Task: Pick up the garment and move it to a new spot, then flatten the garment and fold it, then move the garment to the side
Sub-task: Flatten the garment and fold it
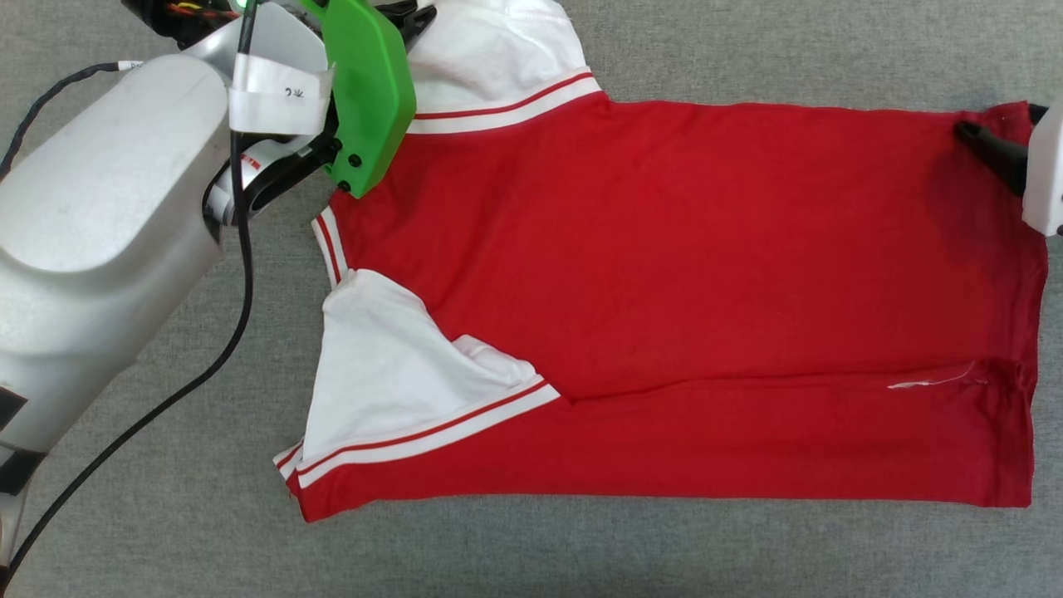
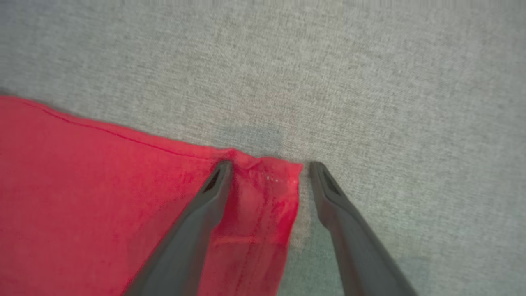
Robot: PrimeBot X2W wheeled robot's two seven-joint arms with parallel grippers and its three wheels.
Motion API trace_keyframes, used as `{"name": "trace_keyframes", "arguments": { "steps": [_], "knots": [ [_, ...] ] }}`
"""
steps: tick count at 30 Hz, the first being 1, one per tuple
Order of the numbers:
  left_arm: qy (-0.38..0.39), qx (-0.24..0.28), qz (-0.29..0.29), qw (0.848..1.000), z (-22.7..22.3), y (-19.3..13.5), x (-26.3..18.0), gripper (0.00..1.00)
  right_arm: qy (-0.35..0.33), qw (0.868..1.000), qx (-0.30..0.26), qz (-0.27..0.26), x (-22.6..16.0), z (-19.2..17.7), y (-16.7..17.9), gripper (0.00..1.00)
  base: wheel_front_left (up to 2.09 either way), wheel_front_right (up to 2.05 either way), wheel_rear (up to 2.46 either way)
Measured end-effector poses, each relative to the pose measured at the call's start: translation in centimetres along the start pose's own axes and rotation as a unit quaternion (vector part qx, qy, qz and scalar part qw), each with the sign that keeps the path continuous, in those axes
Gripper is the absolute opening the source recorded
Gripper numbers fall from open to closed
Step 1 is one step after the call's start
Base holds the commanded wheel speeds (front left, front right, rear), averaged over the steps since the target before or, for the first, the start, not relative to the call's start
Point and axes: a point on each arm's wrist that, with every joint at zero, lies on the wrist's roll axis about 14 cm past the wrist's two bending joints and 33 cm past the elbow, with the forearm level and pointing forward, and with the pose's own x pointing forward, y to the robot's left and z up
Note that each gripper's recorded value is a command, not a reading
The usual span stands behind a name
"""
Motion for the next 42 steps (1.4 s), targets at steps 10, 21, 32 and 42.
{"name": "trace_keyframes", "arguments": {
  "steps": [10, 21, 32, 42],
  "knots": [
    [-0.023, -0.004, 0.017, 1.000, 0.6, 0.4, -1.5, 0.00, -0.117, 0.993, 0.004, 0.005, -2.2, 2.9, 0.3, 0.00, 0.00, 0.00, 0.00],
    [-0.037, -0.033, 0.021, 0.999, -1.5, -3.0, -6.5, 0.00, -0.205, 0.979, -0.013, 0.010, -7.4, 1.6, 1.9, 0.00, 0.00, 0.00, 0.00],
    [-0.030, -0.107, 0.027, 0.993, -7.0, -8.7, -11.4, 0.00, -0.254, 0.967, -0.001, 0.027, -11.6, -3.0, 3.9, 0.00, 0.00, 0.00, 0.00],
    [0.015, -0.159, 0.038, 0.986, -12.7, -11.5, -13.8, 0.00, -0.236, 0.970, 0.028, 0.039, -12.9, -7.9, 5.6, 0.00, 0.00, 0.00, 0.00]
  ]
}}
